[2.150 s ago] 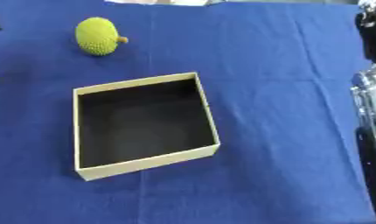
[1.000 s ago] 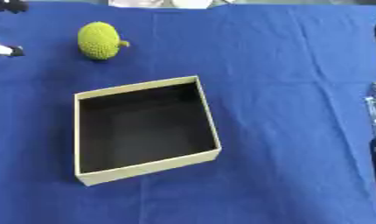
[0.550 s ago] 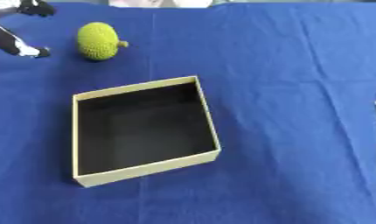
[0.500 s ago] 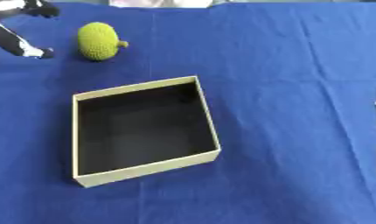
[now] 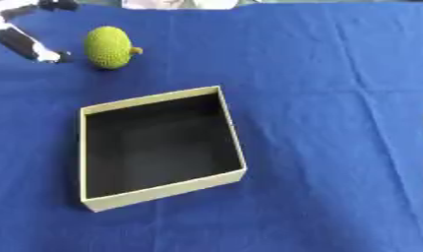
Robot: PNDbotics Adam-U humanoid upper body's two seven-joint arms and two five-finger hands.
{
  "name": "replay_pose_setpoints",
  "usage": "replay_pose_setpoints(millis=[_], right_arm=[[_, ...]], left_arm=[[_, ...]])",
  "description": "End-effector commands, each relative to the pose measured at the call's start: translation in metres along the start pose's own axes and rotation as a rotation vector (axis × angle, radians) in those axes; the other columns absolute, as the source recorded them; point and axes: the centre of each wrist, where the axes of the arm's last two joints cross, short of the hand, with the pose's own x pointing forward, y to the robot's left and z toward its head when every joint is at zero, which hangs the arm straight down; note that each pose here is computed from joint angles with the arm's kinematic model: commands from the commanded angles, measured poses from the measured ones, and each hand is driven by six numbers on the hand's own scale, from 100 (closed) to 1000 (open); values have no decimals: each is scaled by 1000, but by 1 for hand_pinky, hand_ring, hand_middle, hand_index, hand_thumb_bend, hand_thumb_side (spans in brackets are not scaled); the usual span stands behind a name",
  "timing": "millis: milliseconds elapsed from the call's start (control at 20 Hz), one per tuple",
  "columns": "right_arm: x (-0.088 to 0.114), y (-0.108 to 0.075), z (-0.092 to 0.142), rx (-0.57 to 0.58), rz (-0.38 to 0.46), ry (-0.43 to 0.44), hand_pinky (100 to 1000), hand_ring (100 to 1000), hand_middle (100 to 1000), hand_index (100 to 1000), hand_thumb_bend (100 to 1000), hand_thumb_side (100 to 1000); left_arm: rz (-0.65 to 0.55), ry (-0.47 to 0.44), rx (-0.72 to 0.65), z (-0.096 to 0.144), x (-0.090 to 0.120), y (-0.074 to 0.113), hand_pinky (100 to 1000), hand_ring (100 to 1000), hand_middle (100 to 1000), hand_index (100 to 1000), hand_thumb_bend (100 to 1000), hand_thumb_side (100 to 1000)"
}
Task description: Pick up objects on the table and place them in the box.
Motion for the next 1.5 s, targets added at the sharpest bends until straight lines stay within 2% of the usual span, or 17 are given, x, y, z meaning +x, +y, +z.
replay_pose_setpoints(millis=[50,800,1050,1350,1500], right_arm=[[6,-2,-8,0,-5,-36,745,680,483,666,100,560],[7,1,-11,-19,-20,-43,745,681,482,665,100,575],[7,2,-12,-23,-27,-47,745,680,481,664,100,579],[7,3,-14,-27,-35,-52,744,678,480,663,100,586],[7,3,-14,-32,-37,-51,744,679,479,663,100,592]], left_arm=[[-76,-62,-21,2,7,19,1000,949,871,931,513,100],[-35,-72,-81,-5,10,11,1000,937,866,929,436,100],[-15,-68,-91,-5,10,11,1000,939,870,927,459,100],[-31,-11,-91,-2,6,7,997,935,869,925,511,100],[-38,-1,-118,-4,5,3,957,875,805,906,490,100]])
